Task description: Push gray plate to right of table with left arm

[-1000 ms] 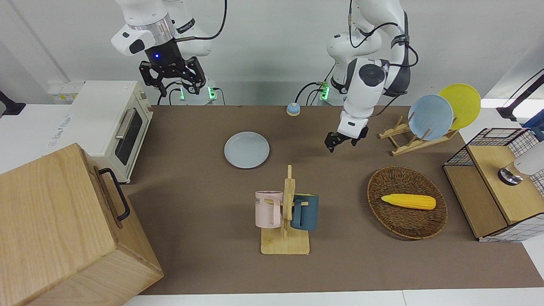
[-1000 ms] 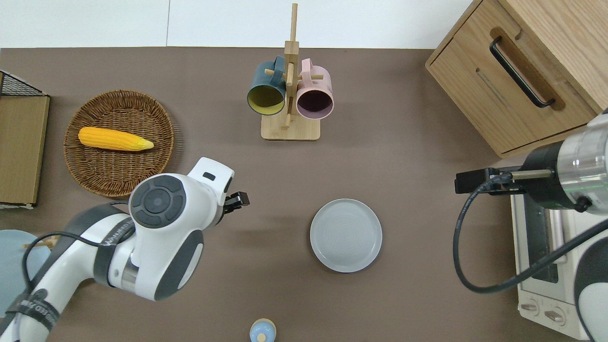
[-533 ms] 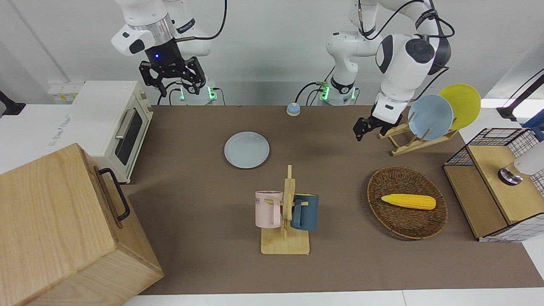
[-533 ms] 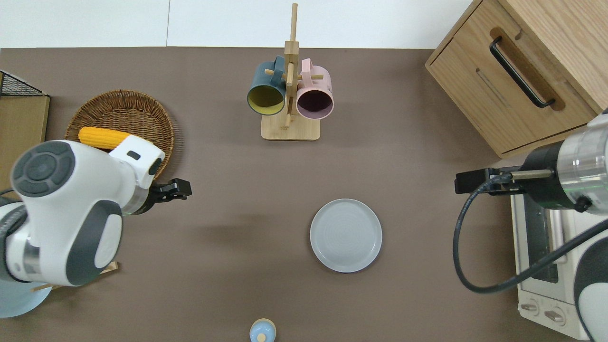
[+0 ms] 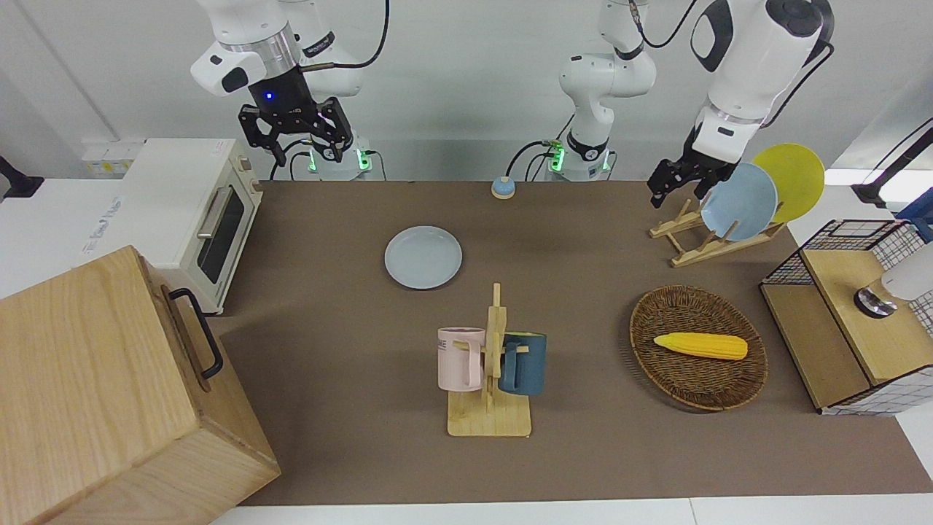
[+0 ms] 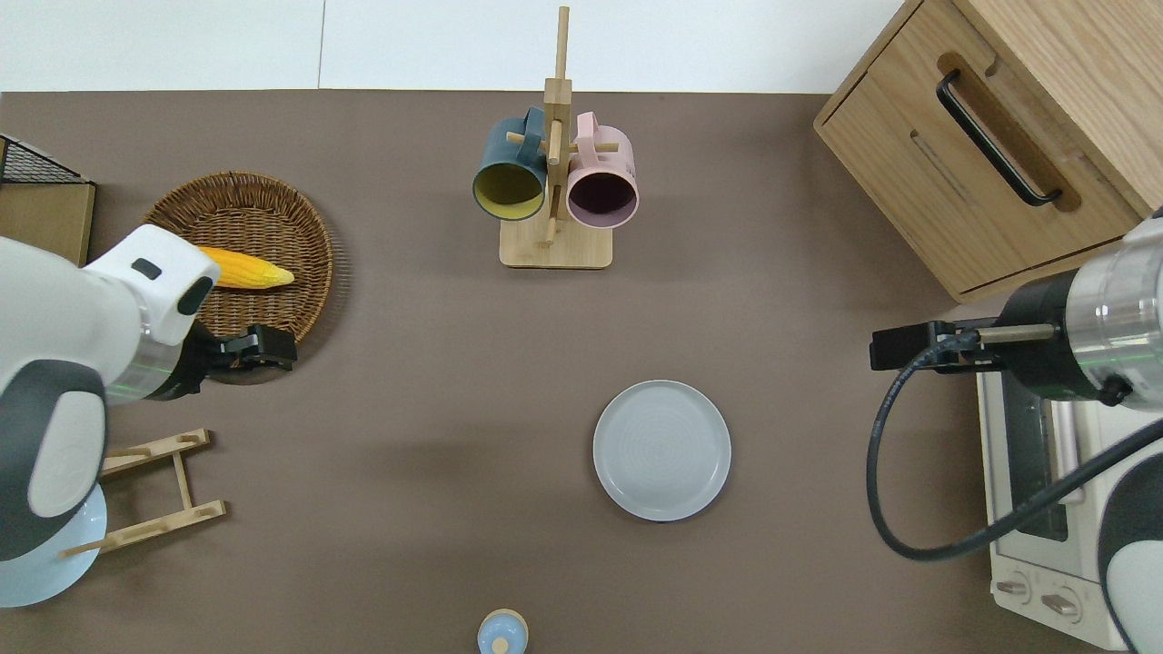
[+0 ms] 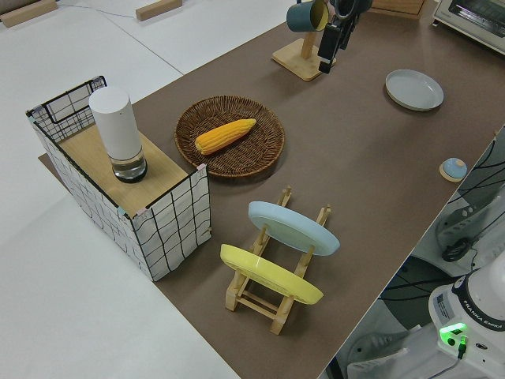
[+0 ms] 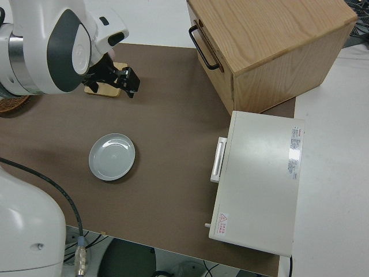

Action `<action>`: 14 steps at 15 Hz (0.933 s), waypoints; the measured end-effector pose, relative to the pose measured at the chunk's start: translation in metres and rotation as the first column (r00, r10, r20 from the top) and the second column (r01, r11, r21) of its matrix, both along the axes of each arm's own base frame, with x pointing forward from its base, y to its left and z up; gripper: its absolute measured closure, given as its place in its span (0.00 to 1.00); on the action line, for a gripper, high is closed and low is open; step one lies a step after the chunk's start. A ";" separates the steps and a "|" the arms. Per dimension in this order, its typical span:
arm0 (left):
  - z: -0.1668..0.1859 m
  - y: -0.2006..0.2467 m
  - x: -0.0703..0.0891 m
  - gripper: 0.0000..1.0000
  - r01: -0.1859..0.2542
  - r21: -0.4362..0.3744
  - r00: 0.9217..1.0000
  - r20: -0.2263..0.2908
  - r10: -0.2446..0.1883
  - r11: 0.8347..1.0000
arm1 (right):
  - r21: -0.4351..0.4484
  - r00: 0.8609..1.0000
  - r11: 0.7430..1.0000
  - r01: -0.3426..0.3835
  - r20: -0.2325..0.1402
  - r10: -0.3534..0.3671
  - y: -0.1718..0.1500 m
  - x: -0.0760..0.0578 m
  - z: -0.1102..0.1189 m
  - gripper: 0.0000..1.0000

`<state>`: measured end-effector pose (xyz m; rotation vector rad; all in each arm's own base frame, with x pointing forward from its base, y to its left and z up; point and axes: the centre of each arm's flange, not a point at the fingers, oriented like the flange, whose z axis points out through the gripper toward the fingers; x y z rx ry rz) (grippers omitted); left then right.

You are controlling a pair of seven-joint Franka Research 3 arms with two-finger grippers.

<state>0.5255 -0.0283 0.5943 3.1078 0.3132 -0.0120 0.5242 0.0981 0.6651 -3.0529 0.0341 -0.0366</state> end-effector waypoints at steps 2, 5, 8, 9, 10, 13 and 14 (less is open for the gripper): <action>0.027 0.003 -0.005 0.00 0.016 0.003 1.000 -0.001 -0.016 1.000 | 0.000 1.000 1.000 0.000 0.000 0.000 0.000 0.000 0.000 0.00; 0.037 0.005 -0.012 0.00 0.071 0.002 0.997 -0.042 -0.071 0.997 | 0.000 1.000 1.000 0.000 0.000 0.000 0.000 0.000 0.000 0.00; 0.045 0.011 -0.018 0.00 0.107 -0.002 0.992 -0.070 -0.107 0.994 | 0.000 1.000 1.000 0.000 0.000 0.000 0.000 0.000 0.000 0.00; 0.052 0.013 -0.020 0.00 0.110 -0.003 0.991 -0.074 -0.110 0.994 | 0.000 1.000 1.000 0.000 0.000 0.000 0.000 0.000 0.000 0.00; 0.058 0.015 -0.022 0.00 0.111 -0.004 0.991 -0.075 -0.111 0.994 | 0.000 1.000 1.000 0.000 0.000 0.000 0.000 0.000 0.000 0.00; 0.068 0.015 -0.024 0.00 0.112 -0.003 0.991 -0.069 -0.112 0.994 | 0.000 1.000 1.000 0.000 0.000 0.000 0.000 0.000 0.000 0.00; 0.069 0.015 -0.024 0.00 0.114 -0.003 0.991 -0.068 -0.113 0.994 | 0.000 1.000 1.000 0.000 0.000 0.000 0.000 0.000 0.000 0.00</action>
